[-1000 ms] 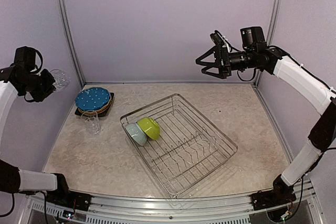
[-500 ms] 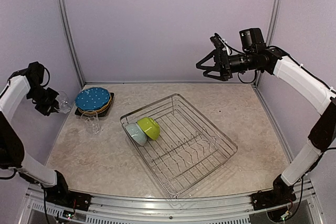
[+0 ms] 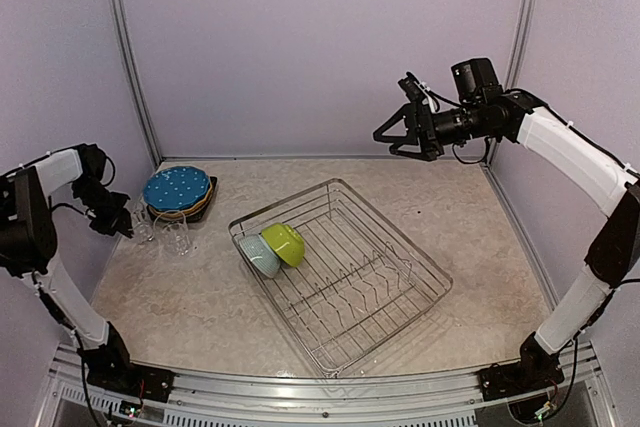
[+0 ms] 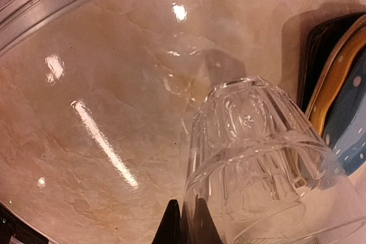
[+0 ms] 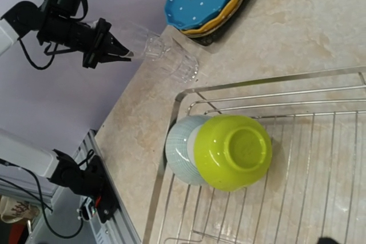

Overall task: Unload the mixed dishes from the dish rack
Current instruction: Place the cup at the center of the board.

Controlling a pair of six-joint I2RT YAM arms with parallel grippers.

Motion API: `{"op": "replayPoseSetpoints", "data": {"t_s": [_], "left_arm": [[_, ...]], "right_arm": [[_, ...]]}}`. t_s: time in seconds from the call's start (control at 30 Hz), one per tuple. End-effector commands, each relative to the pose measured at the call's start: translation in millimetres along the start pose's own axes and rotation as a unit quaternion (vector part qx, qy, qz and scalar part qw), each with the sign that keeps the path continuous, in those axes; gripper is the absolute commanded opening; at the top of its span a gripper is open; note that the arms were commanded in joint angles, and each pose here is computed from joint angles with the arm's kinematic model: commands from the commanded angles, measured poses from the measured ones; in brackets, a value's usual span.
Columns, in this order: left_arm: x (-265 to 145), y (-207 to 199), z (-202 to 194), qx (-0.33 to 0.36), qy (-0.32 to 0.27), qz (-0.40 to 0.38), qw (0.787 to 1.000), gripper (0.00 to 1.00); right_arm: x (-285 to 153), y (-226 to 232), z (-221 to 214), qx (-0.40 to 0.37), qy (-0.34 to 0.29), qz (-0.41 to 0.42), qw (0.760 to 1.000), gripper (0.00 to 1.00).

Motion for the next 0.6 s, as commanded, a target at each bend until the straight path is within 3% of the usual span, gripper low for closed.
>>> {"op": "replayPoseSetpoints", "data": {"t_s": [0.0,0.33,0.57], "left_arm": [[19.1,-0.8,2.8,-0.019,0.019,0.006,1.000,0.00],[38.0,15.3,2.6,-0.027,0.026,0.041,0.998,0.00],[40.9,22.7,0.8,-0.033,0.031,0.054,0.998,0.22]], "right_arm": [[-5.9,-3.3,-0.5,-0.005,0.004,-0.018,1.000,0.99],[-8.3,-1.4,-5.1,-0.001,0.002,-0.021,1.000,0.99],[-11.6,0.8,-8.1,-0.003,0.002,-0.022,1.000,0.99]]}}
Point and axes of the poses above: each gripper's point midway between its finger pads, its own x axis out along the fingers, its own y axis along the line the jaws close on, z = x × y, the point moved 2 cm from there along -x, back along the fingers, and after that the axes turned 15 degrees about -x, right-handed, at the moved point
